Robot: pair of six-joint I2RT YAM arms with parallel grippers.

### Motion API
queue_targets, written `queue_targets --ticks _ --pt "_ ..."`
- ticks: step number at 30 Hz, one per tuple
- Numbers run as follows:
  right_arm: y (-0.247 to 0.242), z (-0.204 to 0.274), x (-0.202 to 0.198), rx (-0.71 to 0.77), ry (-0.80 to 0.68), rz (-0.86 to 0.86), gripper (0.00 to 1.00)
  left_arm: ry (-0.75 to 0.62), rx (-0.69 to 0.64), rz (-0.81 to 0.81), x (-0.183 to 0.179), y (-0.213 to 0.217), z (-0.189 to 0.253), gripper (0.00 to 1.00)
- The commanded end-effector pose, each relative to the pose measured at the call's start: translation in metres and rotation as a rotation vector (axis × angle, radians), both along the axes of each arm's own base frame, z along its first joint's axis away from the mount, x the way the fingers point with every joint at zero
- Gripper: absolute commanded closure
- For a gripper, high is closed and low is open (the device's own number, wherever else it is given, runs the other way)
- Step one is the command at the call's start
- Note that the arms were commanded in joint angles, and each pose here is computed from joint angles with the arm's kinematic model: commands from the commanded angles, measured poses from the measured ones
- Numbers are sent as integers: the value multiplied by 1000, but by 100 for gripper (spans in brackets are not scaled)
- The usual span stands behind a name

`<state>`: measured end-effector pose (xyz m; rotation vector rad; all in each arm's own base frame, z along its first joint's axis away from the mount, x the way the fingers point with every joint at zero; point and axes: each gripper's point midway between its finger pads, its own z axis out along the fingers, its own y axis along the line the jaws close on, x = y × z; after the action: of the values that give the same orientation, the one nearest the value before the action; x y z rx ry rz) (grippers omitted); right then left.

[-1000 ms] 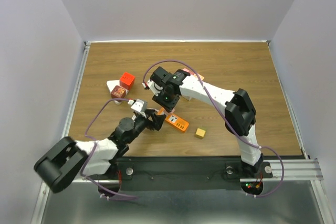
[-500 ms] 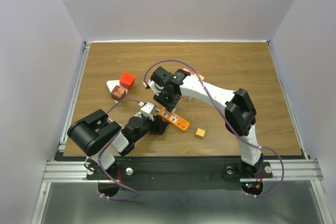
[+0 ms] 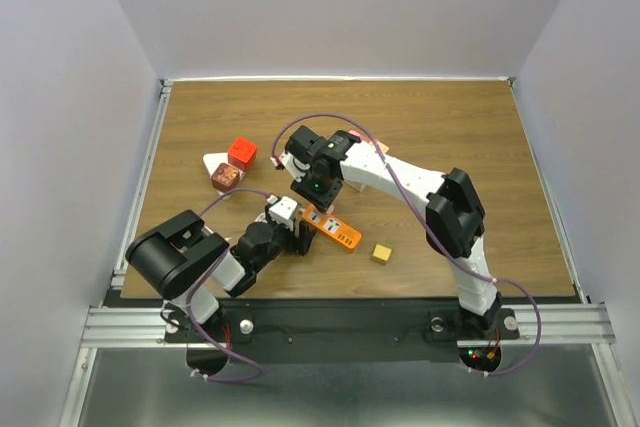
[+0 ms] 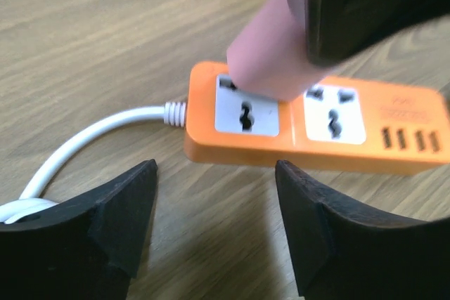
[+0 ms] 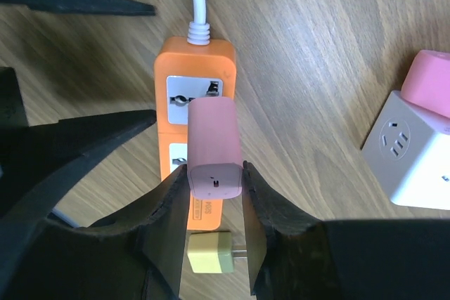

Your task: Insert the plug

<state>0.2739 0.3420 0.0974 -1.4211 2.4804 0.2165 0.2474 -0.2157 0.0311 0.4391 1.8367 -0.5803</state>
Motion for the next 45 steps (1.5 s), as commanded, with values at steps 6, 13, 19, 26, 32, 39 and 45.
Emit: queue_targets --ticks 6,13,19,26,32,39,45 --pt "20 -11 6 7 34 70 75 -407 -157 -175 6 -32 84 25" --pt "30 -23 11 6 52 107 75 -440 -133 -258 -4 -40 80 30" --pt "31 -40 7 -10 89 131 75 -456 -130 -292 -7 -44 80 31" --pt "14 -60 -6 -54 125 85 78 -451 -124 -273 -5 -41 79 31" --pt "13 -70 -3 -39 93 41 81 -450 -131 -294 -8 -44 80 31" --pt "9 -88 -7 -59 106 22 84 -437 -120 -288 -5 -44 76 31" --pt "8 -88 -12 -34 106 0 83 -425 -112 -286 -2 -46 73 32"
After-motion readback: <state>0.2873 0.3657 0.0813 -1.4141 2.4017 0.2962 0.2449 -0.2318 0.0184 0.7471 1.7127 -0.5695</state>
